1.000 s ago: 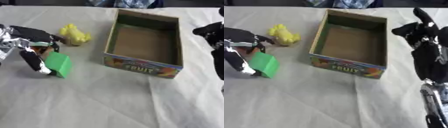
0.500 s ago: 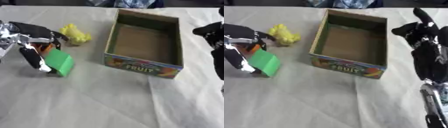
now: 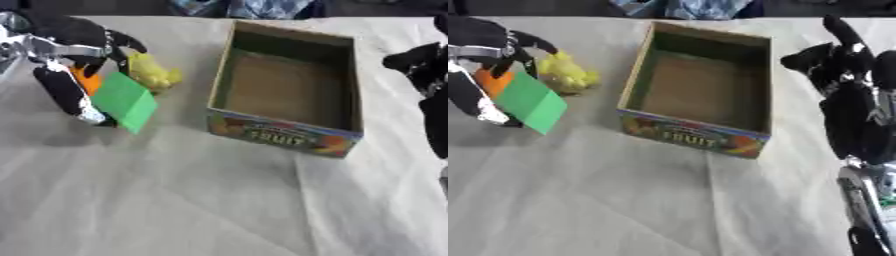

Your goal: Pick up objects on the table and place them in the box.

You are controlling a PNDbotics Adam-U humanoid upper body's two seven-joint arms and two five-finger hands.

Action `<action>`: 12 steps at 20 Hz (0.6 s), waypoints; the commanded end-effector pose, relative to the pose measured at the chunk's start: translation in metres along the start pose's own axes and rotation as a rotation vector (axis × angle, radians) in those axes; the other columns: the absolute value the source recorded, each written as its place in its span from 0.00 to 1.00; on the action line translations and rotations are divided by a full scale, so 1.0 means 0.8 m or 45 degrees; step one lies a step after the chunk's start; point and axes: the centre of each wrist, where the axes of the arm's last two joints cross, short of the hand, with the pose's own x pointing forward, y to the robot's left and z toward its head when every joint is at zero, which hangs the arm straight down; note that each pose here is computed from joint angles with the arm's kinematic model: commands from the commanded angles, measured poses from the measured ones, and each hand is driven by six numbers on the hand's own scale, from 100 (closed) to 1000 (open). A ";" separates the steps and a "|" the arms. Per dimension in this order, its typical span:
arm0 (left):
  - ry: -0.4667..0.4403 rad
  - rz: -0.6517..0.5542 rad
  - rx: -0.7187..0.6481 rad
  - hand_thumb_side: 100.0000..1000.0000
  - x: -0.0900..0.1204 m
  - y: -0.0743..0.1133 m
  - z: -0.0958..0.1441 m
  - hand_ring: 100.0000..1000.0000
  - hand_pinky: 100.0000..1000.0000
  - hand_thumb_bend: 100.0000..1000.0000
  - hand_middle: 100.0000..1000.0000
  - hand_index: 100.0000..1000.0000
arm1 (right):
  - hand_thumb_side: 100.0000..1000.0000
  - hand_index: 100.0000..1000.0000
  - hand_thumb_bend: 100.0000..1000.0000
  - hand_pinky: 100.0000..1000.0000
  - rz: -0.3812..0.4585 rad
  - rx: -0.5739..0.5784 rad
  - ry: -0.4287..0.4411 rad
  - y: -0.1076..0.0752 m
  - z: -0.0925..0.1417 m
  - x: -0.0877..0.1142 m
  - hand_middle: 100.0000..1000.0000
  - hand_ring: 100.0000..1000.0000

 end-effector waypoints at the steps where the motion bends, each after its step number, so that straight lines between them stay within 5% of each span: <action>1: -0.009 -0.045 0.063 0.00 0.006 0.030 0.011 0.33 0.31 0.00 1.00 0.33 | 1.00 0.96 0.29 0.78 0.014 0.007 -0.028 -0.005 -0.005 0.009 0.56 0.68; 12: -0.035 0.035 0.272 0.00 0.039 0.086 0.004 0.27 0.22 0.00 1.00 0.29 | 1.00 0.96 0.29 0.78 -0.011 0.009 -0.042 -0.004 -0.010 0.010 0.56 0.68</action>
